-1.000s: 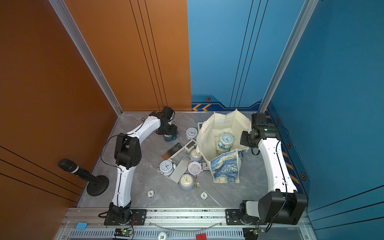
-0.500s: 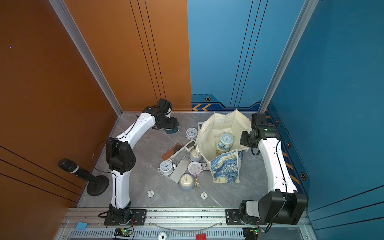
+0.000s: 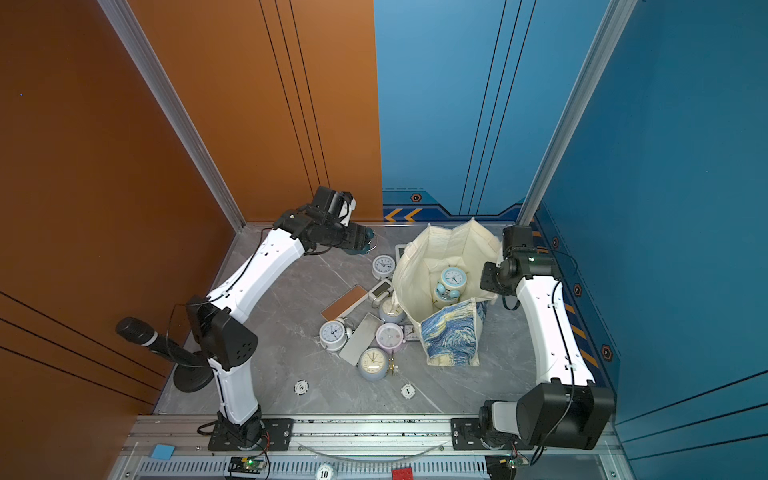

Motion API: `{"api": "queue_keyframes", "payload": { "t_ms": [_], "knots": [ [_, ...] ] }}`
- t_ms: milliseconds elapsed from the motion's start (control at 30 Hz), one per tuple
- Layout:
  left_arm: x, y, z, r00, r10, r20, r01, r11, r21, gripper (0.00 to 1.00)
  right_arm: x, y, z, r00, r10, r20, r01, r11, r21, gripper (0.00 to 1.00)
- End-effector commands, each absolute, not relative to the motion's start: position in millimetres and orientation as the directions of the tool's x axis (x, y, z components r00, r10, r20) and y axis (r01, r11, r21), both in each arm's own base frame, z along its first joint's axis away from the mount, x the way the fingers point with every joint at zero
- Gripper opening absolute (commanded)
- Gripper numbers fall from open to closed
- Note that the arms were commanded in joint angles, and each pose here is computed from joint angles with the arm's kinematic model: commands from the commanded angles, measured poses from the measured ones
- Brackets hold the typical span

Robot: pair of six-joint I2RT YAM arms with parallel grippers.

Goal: Put the alarm clock into the canvas bag
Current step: Place the alarm at the canvas bag.

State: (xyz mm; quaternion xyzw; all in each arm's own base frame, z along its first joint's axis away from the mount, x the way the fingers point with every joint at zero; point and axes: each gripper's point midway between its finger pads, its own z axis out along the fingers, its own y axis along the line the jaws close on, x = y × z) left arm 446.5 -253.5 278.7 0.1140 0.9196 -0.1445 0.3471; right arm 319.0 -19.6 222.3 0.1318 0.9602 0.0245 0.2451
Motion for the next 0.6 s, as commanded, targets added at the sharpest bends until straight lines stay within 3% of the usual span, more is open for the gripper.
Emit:
{"api": "queue_keyframes", "payload": {
  "t_ms": [0,267,567],
  "knots": [
    [440.6,-267.4,334.7,-0.618,0.089,-0.781,0.375,0.907,-0.193,0.65,313.8,-16.2,219.6,-0.856,0.247,-0.454,0.226,0.969,0.101,0.09],
    [408.5,-318.6,371.5,-0.519,0.094,-0.850,0.518,0.825,-0.226,0.65,313.7,-15.3,219.1,-0.857,0.246,-0.452,0.225,0.969,0.101,0.09],
    [375.9,-390.1,380.2,-0.440,0.150,-0.886,0.650,0.734,-0.198,0.63,312.7,-16.3,219.4,-0.856,0.245,-0.455,0.227,0.969,0.097,0.09]
  ]
}}
